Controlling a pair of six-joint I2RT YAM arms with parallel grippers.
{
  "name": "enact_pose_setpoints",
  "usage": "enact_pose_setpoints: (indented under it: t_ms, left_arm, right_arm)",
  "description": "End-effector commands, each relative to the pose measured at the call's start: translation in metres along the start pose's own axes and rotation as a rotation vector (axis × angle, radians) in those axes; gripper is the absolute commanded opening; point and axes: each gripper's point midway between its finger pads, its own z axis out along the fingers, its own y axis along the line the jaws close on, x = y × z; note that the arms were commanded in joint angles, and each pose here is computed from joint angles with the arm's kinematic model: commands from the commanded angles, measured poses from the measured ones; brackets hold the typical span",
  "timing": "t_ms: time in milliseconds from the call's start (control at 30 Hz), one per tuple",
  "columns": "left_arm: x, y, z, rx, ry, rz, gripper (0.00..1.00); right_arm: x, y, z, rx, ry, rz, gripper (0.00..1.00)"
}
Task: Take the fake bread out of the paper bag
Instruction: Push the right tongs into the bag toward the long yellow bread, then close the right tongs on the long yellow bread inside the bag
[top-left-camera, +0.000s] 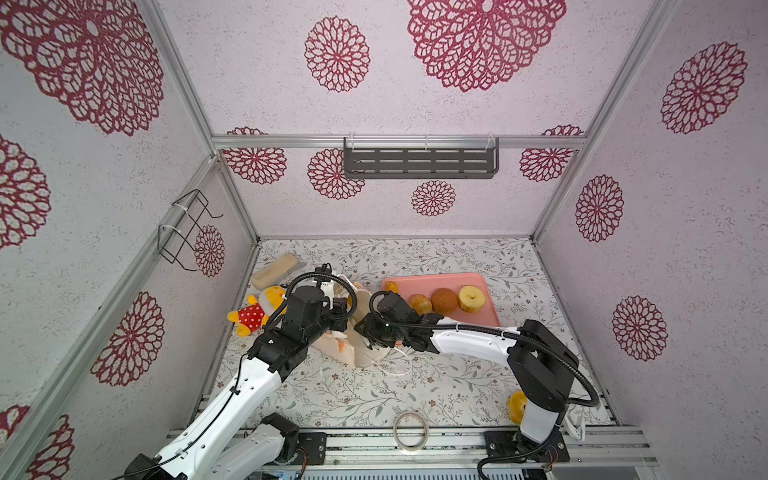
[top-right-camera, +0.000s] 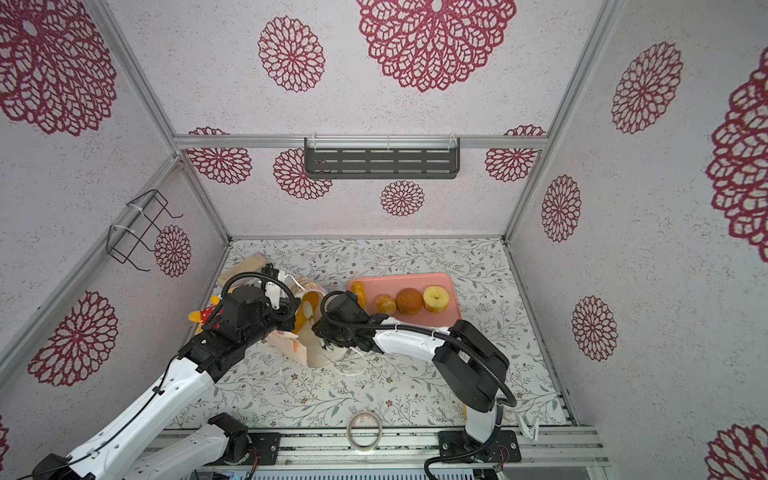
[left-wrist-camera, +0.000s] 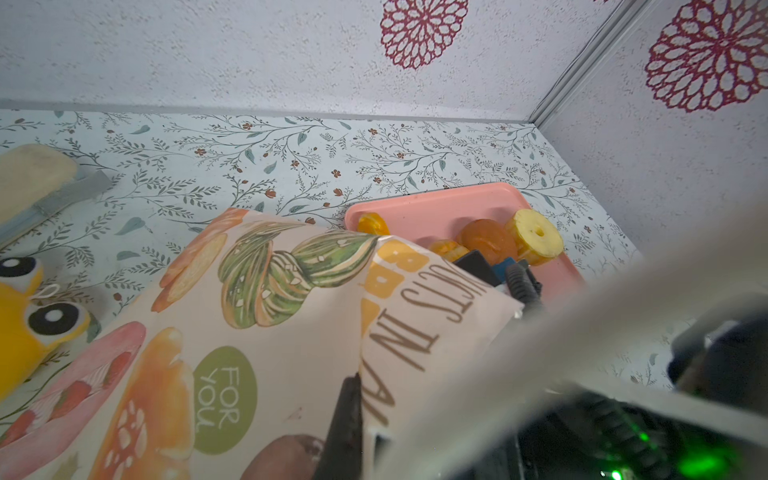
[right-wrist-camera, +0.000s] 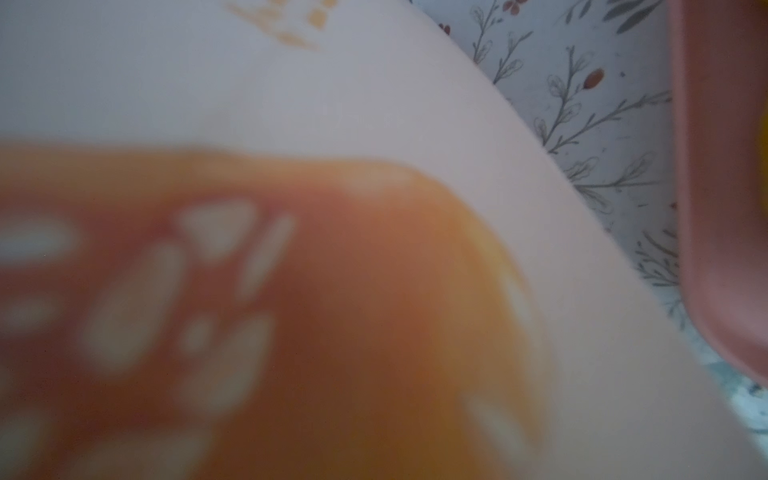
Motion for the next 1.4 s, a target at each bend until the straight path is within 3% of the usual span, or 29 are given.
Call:
enact_pose_setpoints:
  t_ms: [0, 167, 333, 467, 1067, 1300, 1367]
  left_arm:
    - [-0.017, -0.012, -0.004, 0.045, -0.052, 0.005, 0.00]
    - [-0.016, -0.013, -0.001, 0.048, -0.047, -0.003, 0.00]
    - [-0.016, -0.012, 0.001, 0.036, -0.043, -0.019, 0.00]
    - [-0.020, 0.002, 0.001, -0.045, -0.064, -0.088, 0.00]
    - [-0.023, 0.032, 0.001, -0.221, -0.104, -0.165, 0.00]
    - [-0.026, 0.008, 0.005, -0.075, -0.111, -0.129, 0.00]
    - [-0.025, -0.004, 0.003, -0.010, -0.102, -0.082, 0.00]
  right_arm:
    - [-0.009, 0.034, 0.002, -0.114, -0.011, 0.019, 0.45]
    - [-0.011, 0.039, 0.010, -0.139, -0.009, 0.015, 0.37]
    - [-0.014, 0.049, 0.003, -0.215, -0.031, 0.005, 0.13]
    - [-0.016, 0.059, -0.020, -0.245, -0.061, -0.033, 0.00]
    - [0.018, 0.048, -0.089, -0.239, -0.076, -0.106, 0.00]
    - [0.014, 0.043, -0.082, -0.235, -0.061, -0.109, 0.00]
    - [0.011, 0.047, -0.078, -0.248, -0.050, -0.117, 0.07]
